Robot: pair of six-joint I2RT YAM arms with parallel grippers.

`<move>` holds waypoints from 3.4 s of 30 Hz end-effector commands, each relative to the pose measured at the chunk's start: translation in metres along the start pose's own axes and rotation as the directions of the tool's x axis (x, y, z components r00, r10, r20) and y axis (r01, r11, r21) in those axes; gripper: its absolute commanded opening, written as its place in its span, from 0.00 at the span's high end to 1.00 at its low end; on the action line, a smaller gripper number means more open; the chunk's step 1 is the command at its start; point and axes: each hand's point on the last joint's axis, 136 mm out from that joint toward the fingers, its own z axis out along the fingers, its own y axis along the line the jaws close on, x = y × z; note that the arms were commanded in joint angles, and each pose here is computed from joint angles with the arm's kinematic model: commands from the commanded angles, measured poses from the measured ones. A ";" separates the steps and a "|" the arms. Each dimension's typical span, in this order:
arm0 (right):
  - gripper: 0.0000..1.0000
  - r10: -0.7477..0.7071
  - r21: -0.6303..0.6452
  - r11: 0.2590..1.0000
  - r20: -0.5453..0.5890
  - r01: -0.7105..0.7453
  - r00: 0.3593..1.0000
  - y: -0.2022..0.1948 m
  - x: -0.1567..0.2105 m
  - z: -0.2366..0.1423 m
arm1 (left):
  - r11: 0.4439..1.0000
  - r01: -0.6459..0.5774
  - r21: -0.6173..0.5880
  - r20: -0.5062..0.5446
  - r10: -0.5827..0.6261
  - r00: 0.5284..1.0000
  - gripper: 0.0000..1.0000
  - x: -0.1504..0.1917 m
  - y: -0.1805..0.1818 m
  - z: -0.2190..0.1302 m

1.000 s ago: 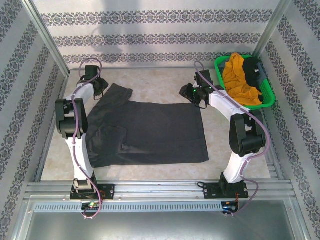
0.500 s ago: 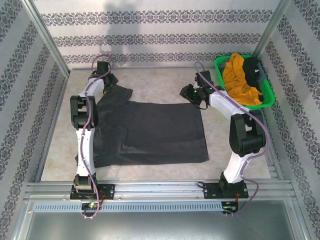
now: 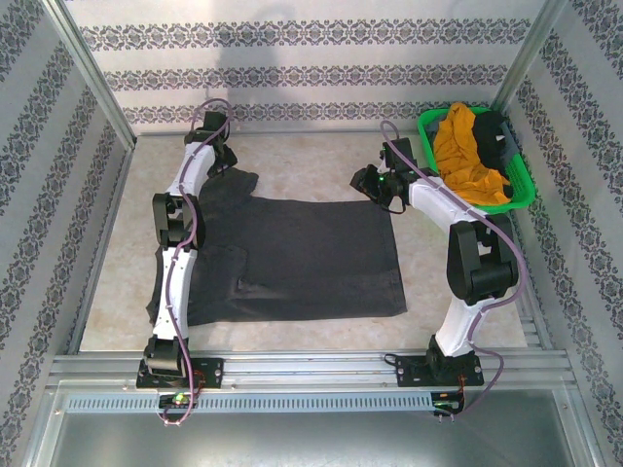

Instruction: Fold and stack the t-shirts

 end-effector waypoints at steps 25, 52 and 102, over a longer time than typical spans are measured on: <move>0.62 0.178 0.508 0.837 0.101 -0.204 0.979 -0.116 -0.044 0.033 | 0.996 -0.054 0.072 -0.054 0.058 0.997 1.00 0.035 0.002 -0.091; 1.00 0.196 0.574 0.799 0.033 -0.179 0.980 -0.118 -0.043 0.046 | 0.985 -0.096 0.145 -0.045 0.104 0.994 1.00 0.060 0.016 -0.135; 1.00 -0.060 0.512 0.854 -0.074 0.089 0.995 -0.149 0.082 -0.074 | 0.970 0.173 -0.171 0.057 -0.166 0.985 1.00 0.241 0.251 -0.291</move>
